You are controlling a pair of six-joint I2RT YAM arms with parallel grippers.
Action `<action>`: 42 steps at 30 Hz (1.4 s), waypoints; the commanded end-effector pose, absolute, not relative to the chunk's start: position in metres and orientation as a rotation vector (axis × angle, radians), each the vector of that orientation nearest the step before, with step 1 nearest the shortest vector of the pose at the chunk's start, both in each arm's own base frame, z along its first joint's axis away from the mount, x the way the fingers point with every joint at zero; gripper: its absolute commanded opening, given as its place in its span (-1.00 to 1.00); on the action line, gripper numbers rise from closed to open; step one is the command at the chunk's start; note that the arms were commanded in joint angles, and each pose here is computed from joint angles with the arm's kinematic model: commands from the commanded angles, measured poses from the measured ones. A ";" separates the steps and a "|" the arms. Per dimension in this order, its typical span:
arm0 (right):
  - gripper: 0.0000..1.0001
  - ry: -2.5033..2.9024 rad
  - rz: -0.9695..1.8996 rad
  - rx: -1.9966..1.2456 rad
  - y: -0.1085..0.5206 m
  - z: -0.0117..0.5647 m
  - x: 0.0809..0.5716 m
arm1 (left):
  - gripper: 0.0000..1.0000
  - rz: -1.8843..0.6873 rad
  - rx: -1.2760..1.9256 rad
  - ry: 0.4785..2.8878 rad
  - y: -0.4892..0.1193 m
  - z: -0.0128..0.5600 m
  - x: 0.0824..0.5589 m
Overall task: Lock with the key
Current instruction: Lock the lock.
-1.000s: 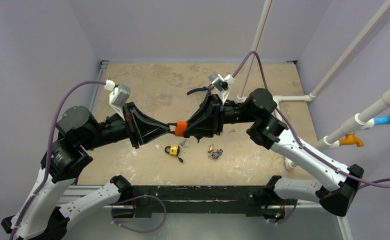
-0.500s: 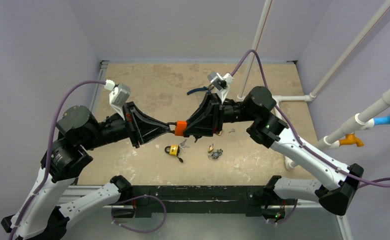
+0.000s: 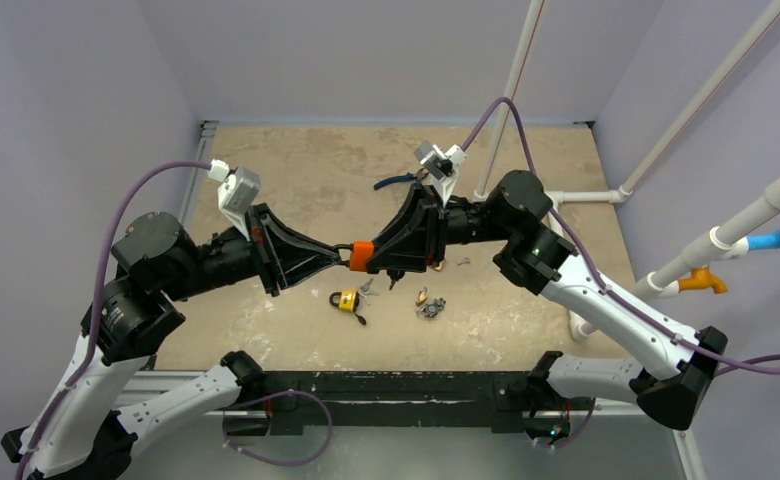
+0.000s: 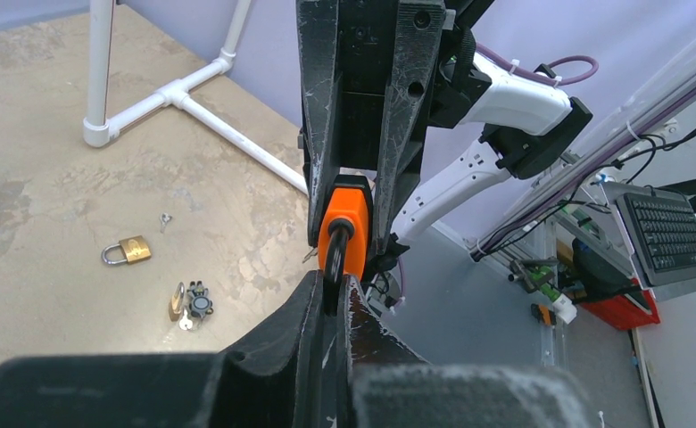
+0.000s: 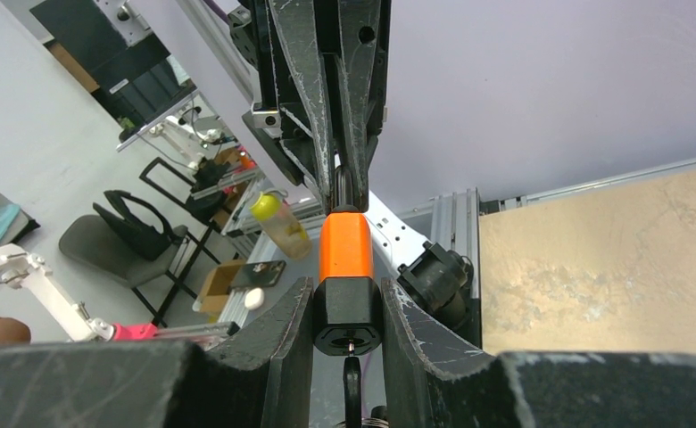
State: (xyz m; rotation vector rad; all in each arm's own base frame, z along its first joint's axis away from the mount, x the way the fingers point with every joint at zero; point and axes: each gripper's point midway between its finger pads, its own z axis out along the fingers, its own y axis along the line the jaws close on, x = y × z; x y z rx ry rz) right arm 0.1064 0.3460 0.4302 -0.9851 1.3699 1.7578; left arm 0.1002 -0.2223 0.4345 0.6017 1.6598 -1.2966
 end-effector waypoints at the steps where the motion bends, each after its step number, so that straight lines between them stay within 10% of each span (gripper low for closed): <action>1: -1.00 1.179 1.709 -0.912 0.357 0.480 0.114 | -1.00 -1.385 0.708 1.818 -0.253 0.398 0.097; 42: -1.00 1.211 1.700 -0.935 0.358 0.469 0.110 | -0.75 -1.219 0.608 1.810 -0.237 0.407 0.111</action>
